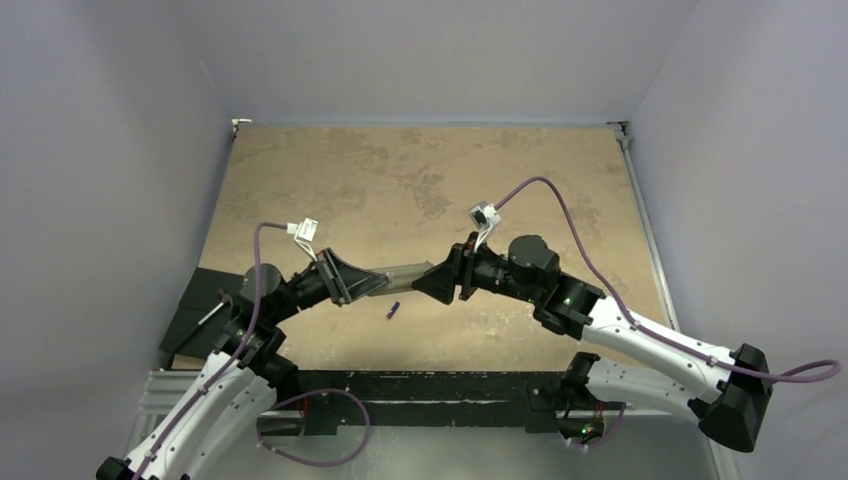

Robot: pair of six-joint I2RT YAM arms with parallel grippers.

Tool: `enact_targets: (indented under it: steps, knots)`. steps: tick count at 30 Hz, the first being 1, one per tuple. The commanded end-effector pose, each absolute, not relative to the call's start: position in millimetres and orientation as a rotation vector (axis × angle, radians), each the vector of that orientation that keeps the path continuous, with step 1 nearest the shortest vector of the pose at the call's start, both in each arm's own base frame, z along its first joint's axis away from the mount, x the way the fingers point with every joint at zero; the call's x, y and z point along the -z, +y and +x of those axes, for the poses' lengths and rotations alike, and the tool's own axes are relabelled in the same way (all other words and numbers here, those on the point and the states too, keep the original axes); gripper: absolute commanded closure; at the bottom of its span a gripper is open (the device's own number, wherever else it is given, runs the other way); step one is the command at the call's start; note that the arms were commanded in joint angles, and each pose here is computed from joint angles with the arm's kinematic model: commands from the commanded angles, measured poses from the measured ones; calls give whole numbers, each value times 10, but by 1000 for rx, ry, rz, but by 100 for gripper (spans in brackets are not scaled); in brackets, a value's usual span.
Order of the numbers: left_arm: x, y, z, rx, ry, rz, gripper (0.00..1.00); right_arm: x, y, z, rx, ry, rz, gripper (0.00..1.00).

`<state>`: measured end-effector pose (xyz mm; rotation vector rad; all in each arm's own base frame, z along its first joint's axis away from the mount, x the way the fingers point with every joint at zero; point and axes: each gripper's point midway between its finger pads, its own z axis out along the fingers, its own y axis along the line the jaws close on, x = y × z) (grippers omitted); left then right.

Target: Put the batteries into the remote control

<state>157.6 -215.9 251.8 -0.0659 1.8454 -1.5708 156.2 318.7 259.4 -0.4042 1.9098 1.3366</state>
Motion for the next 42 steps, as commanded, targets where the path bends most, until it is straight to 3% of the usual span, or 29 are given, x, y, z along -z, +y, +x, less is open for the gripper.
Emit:
enact_targets:
  steps: [1,42]
  knots:
    - [-2886,-2218,1413,1704,1702,50,100,-2756,3292,1511,-1405,1858,-439,36]
    - [-2435,-2167,1643,1513,1872,-47,100,-3011,3345,1307,-1548,1765,-506,38]
